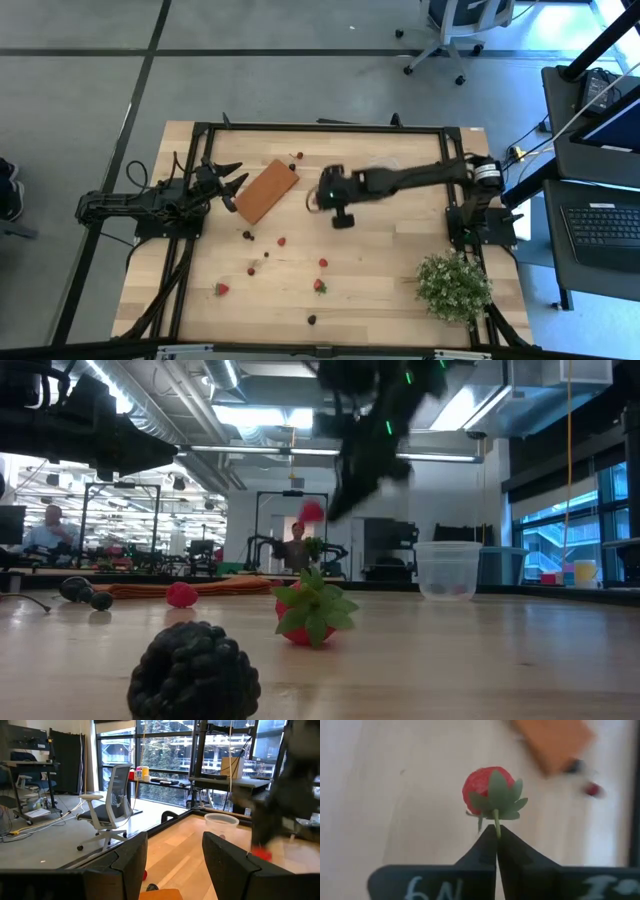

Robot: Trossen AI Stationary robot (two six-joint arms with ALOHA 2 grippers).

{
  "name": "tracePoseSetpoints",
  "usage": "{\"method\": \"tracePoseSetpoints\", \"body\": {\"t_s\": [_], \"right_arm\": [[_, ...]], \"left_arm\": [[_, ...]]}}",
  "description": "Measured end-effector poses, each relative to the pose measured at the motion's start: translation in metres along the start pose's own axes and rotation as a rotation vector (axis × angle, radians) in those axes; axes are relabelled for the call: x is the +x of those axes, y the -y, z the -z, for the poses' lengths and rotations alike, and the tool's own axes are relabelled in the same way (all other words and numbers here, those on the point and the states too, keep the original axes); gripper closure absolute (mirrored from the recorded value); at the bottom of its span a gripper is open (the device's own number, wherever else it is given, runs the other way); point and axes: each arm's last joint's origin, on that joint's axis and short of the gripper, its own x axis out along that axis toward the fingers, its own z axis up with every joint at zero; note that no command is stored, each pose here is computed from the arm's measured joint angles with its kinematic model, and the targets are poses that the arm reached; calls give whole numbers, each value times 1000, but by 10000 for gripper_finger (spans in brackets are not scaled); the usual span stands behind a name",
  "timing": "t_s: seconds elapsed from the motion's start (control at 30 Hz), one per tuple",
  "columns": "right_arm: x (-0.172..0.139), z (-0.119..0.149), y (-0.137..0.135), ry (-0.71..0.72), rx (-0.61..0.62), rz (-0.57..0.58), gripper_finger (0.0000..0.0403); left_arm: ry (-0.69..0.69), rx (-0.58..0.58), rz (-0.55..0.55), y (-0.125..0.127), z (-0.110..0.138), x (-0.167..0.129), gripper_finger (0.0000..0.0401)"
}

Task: Pick and placing Produce into tupperware
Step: Put the top red strawberry into the transparent container

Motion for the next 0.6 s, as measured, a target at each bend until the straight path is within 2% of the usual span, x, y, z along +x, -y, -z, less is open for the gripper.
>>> {"method": "tracePoseSetpoints", "body": {"t_s": [0.1, 0.17, 0.33, 0.47, 0.6], "right_arm": [[-41, -9, 25, -97, 137, -7, 399], [-69, -12, 40, -146, 182, -7, 396], [-127, 0, 68, -261, 326, 6, 398], [-140, 21, 87, -400, 470, 24, 399], [-125, 44, 103, -509, 567, 40, 398]], "left_arm": [[0, 0, 0, 0, 0, 0, 217], [0, 0, 0, 0, 0, 0, 217], [0, 0, -1, 0, 0, 0, 217], [0, 0, 0, 0, 0, 0, 217], [0, 0, 0, 0, 0, 0, 217]]}}
